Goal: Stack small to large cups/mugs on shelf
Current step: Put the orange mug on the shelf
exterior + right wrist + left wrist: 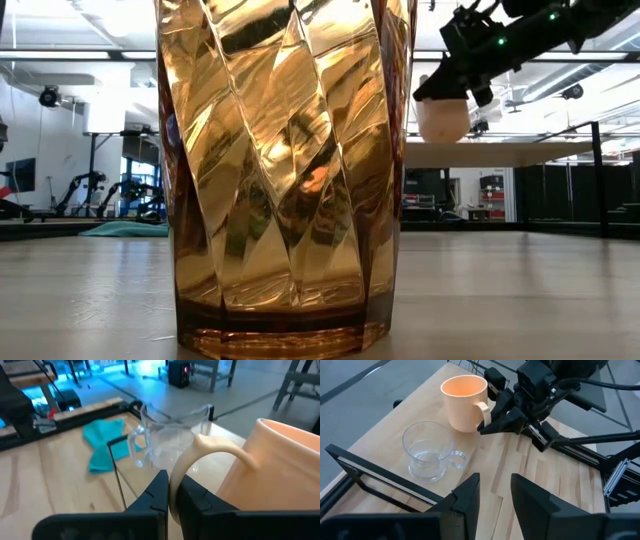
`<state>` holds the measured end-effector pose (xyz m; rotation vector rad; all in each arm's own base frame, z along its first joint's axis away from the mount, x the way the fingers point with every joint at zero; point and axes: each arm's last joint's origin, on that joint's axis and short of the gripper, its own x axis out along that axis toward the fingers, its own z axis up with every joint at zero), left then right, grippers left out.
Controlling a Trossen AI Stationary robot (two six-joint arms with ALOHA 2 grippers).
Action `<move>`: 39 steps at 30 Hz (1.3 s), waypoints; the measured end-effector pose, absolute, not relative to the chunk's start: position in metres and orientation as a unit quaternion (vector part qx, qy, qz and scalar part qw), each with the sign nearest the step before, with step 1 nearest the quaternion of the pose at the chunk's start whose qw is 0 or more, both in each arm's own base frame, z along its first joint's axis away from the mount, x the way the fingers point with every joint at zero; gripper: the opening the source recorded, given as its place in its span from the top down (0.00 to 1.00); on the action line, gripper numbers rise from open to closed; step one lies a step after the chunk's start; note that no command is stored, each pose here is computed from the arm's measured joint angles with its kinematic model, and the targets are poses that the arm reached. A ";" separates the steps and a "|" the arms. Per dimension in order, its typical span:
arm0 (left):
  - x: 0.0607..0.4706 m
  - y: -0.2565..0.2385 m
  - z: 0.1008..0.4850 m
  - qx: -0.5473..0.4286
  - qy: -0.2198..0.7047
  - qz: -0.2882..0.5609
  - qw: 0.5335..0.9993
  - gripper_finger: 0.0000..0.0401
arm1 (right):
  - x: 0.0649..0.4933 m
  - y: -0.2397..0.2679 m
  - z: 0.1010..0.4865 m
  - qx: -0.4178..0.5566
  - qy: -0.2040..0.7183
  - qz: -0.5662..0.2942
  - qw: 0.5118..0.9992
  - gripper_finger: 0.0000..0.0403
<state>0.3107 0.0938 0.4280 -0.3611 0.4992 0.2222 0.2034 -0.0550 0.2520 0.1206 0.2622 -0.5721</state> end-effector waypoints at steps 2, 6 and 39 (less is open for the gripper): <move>0.311 0.094 0.428 -0.177 0.245 0.109 0.947 0.76 | 0.203 -0.056 0.249 0.054 0.119 -0.282 0.950 0.97; 0.311 0.094 0.428 -0.178 0.245 0.109 0.947 0.76 | 0.199 -0.058 0.237 0.055 0.128 -0.292 0.946 0.97; 0.311 0.094 0.428 -0.178 0.245 0.109 0.947 0.76 | 0.194 -0.062 0.222 0.057 0.122 -0.299 0.945 0.97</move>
